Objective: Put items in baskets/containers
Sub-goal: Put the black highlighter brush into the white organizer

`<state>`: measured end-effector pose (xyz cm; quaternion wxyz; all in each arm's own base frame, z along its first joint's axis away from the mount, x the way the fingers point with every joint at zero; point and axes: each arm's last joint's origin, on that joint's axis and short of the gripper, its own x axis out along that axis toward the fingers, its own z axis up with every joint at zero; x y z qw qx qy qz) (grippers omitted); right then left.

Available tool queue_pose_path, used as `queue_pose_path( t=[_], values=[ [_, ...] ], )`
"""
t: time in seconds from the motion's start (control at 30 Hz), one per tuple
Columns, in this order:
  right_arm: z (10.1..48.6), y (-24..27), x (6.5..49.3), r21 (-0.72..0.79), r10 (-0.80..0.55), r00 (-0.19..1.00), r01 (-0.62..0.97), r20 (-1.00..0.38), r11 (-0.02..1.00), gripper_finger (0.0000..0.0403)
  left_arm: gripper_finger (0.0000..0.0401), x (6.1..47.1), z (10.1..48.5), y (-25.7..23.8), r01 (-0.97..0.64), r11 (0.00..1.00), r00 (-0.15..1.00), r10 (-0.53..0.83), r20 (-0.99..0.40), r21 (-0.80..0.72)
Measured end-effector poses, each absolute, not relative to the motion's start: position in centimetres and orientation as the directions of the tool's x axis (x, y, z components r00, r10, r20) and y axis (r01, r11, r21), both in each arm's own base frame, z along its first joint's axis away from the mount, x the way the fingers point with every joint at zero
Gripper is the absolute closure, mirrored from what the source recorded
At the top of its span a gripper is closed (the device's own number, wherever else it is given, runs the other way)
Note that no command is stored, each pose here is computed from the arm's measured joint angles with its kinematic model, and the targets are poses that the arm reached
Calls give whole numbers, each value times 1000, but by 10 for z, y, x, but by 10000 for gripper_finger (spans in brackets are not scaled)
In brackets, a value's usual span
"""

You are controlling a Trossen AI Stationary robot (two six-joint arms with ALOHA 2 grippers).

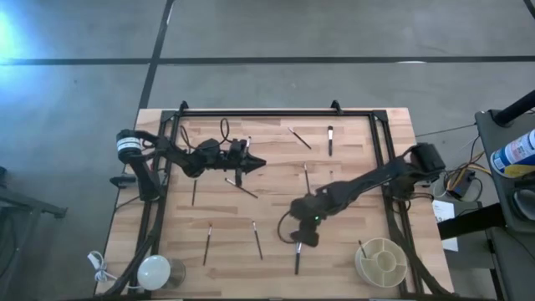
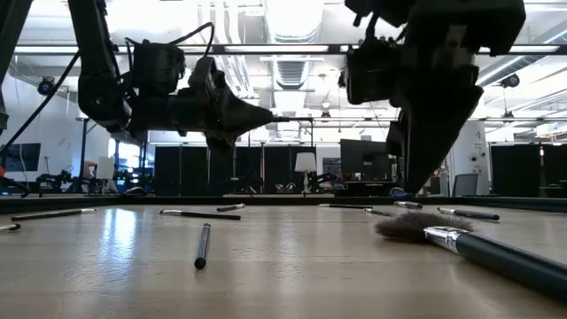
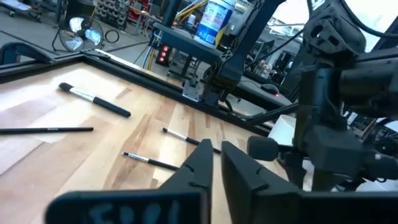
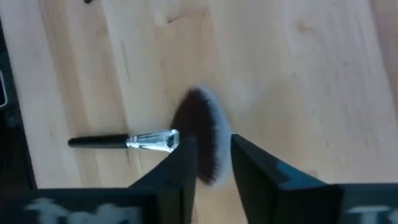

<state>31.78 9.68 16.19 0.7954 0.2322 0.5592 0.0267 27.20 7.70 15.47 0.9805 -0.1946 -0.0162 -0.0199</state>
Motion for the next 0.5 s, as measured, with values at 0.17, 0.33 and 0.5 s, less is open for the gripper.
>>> queue_pose_path(
  t=[0.17, 0.33, 0.5],
  values=[
    [158, 102, 327, 383, 301, 368, 174, -880, 907, 259, 328, 274, 155, 77, 45, 922, 999, -36, 32, -384],
    [149, 110, 332, 355, 300, 345, 106, -889, 929, 248, 317, 275, 156, 76, 50, 923, 999, -40, 34, -383],
    [147, 117, 335, 278, 253, 296, 47, -921, 959, 248, 316, 275, 156, 76, 50, 924, 999, -40, 34, -380]
  ],
)
